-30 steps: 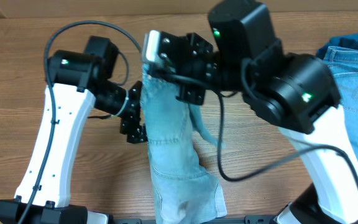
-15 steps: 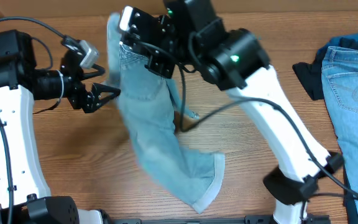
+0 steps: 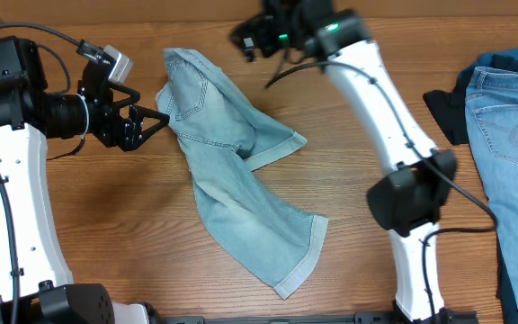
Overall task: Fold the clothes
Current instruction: 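Lower the jeans onto the table center and release with the right gripper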
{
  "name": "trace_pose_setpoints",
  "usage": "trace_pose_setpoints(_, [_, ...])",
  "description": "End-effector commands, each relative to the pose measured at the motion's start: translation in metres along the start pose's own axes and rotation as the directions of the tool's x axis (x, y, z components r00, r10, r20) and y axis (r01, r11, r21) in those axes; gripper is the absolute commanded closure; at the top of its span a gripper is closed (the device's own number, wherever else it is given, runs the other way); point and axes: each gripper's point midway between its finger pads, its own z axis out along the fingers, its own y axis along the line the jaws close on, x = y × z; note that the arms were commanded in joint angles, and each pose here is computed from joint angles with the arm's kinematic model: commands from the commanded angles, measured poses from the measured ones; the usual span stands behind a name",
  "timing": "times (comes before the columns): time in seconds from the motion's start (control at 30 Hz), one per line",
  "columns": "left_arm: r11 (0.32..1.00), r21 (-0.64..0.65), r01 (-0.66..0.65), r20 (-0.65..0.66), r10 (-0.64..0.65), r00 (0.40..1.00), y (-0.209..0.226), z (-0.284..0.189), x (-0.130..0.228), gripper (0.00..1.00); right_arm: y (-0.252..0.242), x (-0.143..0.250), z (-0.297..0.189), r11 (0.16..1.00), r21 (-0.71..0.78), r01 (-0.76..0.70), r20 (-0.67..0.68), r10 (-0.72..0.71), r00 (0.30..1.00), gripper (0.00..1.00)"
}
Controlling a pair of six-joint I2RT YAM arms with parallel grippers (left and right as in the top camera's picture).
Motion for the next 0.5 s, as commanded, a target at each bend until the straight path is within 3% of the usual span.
trace_pose_setpoints(0.0, [1.000, 0.019, -0.001, 0.019, 0.001, 1.000, -0.014, 0.000, -0.009, 0.10, -0.010, 0.008, -0.059, 0.996, 0.062, -0.061, -0.072, 0.066, 0.995, 0.00])
trace_pose_setpoints(0.1, [0.999, 0.036, 0.005, 0.012, -0.005, 1.000, -0.021, 0.005, -0.011, 0.09, -0.023, 0.073, -0.062, 0.992, 0.081, -0.101, -0.306, 0.121, 0.944, 0.00])
trace_pose_setpoints(0.2, [0.999, 0.045, 0.012, 0.011, -0.012, 1.000, -0.024, 0.008, -0.013, 0.09, -0.024, 0.120, -0.053, 0.996, 0.045, -0.078, -0.456, 0.090, 0.885, 0.00])
trace_pose_setpoints(0.4, [0.999, 0.041, 0.025, 0.012, -0.026, 1.000, -0.023, 0.008, -0.014, 0.07, -0.006, 0.164, -0.024, 0.999, -0.048, 0.003, -0.546, -0.029, 0.837, 0.05])
trace_pose_setpoints(0.47, [0.999, 0.019, 0.036, 0.003, -0.036, 0.999, -0.018, 0.009, -0.013, 0.00, -0.002, 0.168, -0.010, 0.997, -0.070, 0.042, -0.529, -0.073, 0.846, 0.09])
